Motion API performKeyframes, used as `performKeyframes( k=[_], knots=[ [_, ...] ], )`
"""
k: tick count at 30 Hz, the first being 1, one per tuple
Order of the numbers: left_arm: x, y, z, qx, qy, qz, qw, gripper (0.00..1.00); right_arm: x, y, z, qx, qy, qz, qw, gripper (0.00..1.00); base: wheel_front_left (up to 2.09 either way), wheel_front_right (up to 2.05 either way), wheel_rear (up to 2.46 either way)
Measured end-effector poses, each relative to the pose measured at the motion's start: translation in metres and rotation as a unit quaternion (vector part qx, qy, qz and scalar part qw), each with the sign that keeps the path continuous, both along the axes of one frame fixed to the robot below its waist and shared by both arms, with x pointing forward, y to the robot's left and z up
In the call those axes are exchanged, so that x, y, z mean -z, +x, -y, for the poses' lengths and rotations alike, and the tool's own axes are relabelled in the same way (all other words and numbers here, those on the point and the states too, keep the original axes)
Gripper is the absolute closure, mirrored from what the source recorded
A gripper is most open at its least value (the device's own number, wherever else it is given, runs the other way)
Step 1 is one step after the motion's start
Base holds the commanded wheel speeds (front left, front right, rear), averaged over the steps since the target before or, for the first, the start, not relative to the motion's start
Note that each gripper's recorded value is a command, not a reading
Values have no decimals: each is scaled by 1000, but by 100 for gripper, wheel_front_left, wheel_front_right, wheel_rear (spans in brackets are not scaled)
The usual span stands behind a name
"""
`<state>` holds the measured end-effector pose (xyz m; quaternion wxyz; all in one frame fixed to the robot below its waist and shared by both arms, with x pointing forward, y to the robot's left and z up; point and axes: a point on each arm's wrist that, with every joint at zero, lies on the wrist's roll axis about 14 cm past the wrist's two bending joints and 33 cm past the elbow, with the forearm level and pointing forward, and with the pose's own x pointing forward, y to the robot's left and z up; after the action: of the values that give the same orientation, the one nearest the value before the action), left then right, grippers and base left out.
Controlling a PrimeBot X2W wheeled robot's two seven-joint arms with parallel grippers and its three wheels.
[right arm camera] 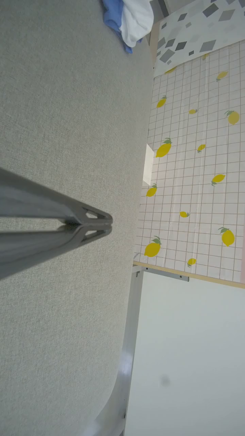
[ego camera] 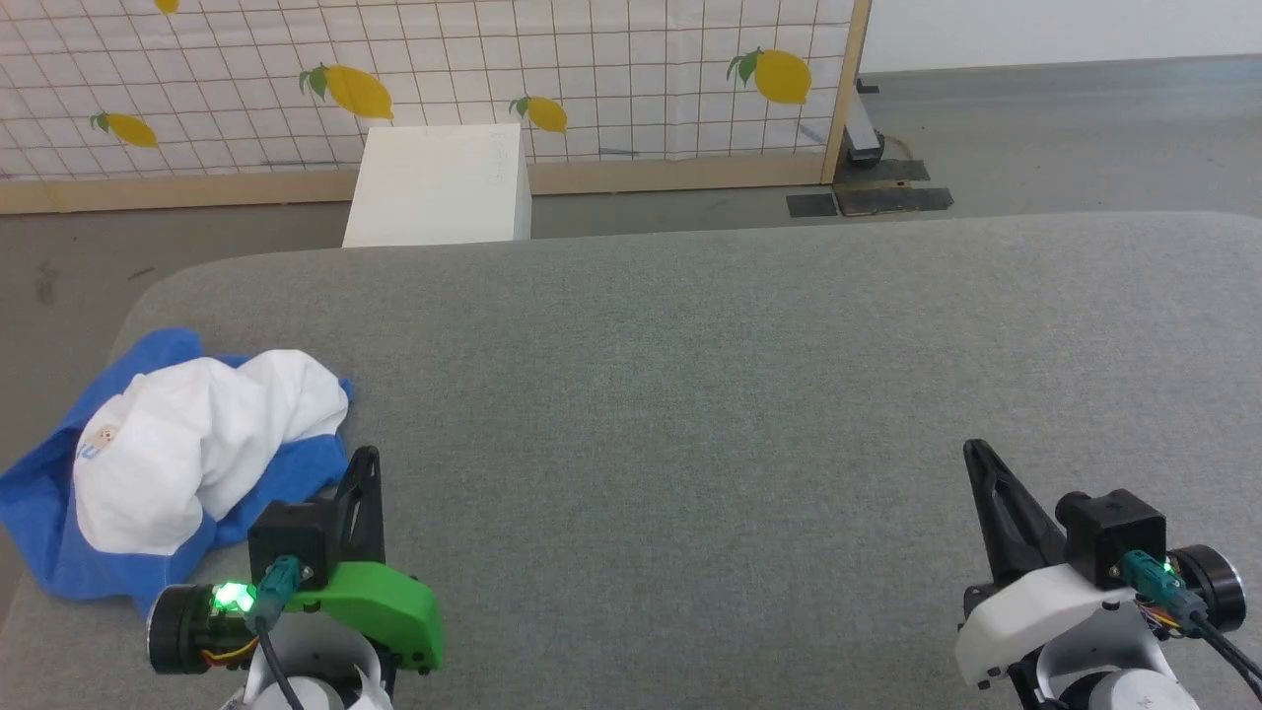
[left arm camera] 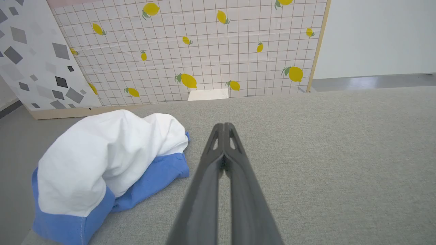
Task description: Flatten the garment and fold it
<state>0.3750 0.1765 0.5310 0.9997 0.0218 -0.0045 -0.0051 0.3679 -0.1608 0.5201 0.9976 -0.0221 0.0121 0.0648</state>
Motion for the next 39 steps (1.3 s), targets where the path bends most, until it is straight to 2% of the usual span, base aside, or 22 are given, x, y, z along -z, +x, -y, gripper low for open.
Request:
performKeyframes(
  k=[8,9,26,39],
  knots=[
    [0,0,0,0,0,0,1000,100,0,0,0,0,0,0,1000,100,0,0,0],
    [0,0,0,0,0,0,1000,0,0,0,0,0,0,0,1000,0,0,0,0],
    [5,-3,0,-4,-5,-1,1000,0,0,3,-2,-4,1,2,1000,0,0,0,0],
    [8,-17,-25,-50,-10,2,999,0,1,15,-28,-42,3,8,999,0,0,0,0]
  ],
)
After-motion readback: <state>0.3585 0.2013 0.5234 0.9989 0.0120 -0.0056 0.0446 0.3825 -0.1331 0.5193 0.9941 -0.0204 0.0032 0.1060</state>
